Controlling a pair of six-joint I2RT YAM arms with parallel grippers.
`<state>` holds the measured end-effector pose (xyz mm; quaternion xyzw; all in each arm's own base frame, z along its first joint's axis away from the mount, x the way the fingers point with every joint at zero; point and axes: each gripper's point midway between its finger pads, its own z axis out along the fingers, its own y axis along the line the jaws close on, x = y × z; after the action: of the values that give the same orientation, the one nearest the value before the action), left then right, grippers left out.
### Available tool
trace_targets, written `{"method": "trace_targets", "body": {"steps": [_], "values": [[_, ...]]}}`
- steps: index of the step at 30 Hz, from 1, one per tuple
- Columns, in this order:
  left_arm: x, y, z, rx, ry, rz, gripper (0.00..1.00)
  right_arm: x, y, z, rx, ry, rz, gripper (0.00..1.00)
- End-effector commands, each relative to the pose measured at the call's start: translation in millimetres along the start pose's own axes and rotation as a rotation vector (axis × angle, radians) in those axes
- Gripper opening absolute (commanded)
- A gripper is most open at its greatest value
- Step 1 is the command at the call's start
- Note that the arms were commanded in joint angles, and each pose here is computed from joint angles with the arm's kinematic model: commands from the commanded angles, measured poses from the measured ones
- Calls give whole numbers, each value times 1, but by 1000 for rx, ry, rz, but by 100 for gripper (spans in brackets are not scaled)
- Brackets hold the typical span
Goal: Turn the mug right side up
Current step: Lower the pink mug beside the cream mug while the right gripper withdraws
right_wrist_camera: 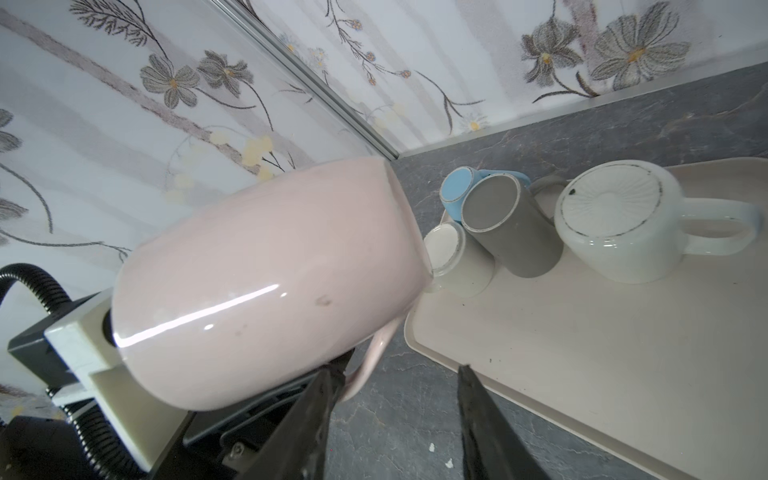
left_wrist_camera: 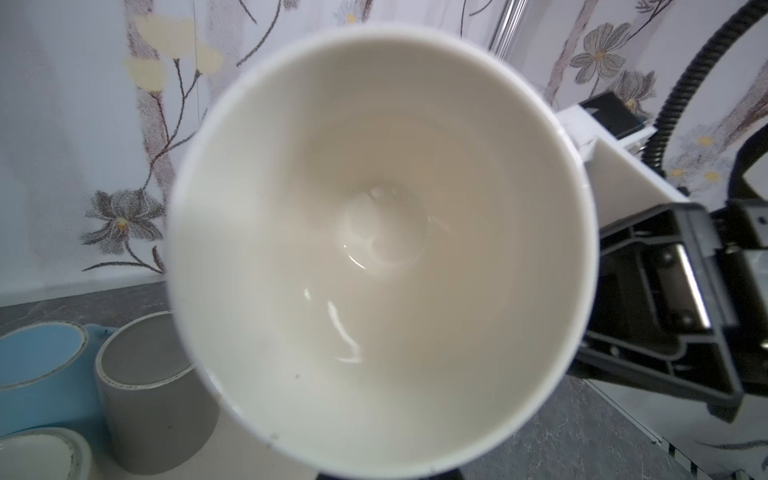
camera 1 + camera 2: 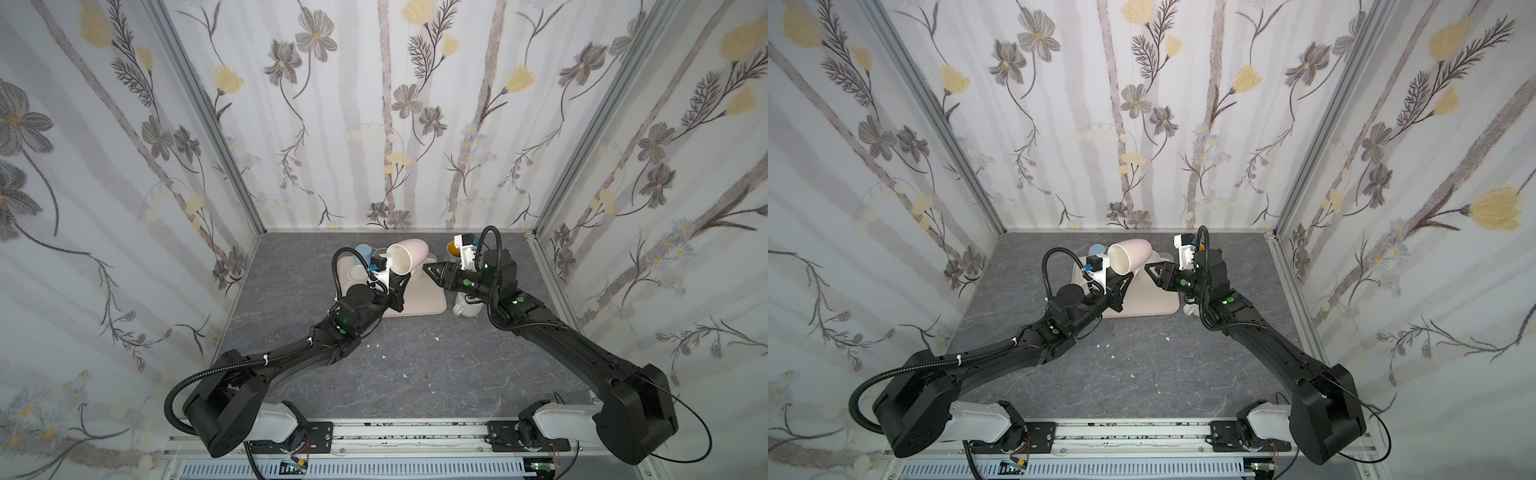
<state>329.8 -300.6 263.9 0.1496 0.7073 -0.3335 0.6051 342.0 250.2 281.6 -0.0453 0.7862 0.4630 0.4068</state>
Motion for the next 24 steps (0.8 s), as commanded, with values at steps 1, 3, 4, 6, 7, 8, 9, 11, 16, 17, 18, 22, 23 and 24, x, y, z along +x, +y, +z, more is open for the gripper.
{"method": "trace_targets", "body": {"steps": [1,3,4,6,7,8,9,11,16,17,18,22,23,24], "values": [[5,-9,8,27,53,-3,0,-8,-28,-16,119,-29,-48,49],[22,-18,16,51,130,19,0,-18,-50,-29,180,-52,-28,49],[30,-24,18,66,163,37,0,-21,-58,-34,196,-60,-17,48],[50,-40,24,105,236,86,0,-28,-76,-46,228,-82,9,49],[58,-46,26,118,268,106,0,-30,-83,-50,242,-88,21,49],[67,-56,30,137,304,126,0,-32,-91,-55,256,-97,34,49],[76,-66,33,157,343,151,0,-34,-98,-59,270,-106,47,49],[93,-83,38,191,406,197,0,-37,-110,-67,295,-125,69,49],[126,-128,47,274,517,297,0,-49,-130,-93,356,-193,98,49],[133,-136,49,291,538,316,0,-52,-133,-99,369,-210,100,49],[141,-144,50,305,559,336,0,-56,-134,-105,379,-229,100,49],[168,-165,59,335,655,379,0,-63,-140,-121,411,-273,94,49],[176,-166,63,336,680,373,0,-63,-140,-123,416,-278,92,49],[183,-168,66,337,700,360,0,-62,-143,-125,422,-282,95,49]]}}
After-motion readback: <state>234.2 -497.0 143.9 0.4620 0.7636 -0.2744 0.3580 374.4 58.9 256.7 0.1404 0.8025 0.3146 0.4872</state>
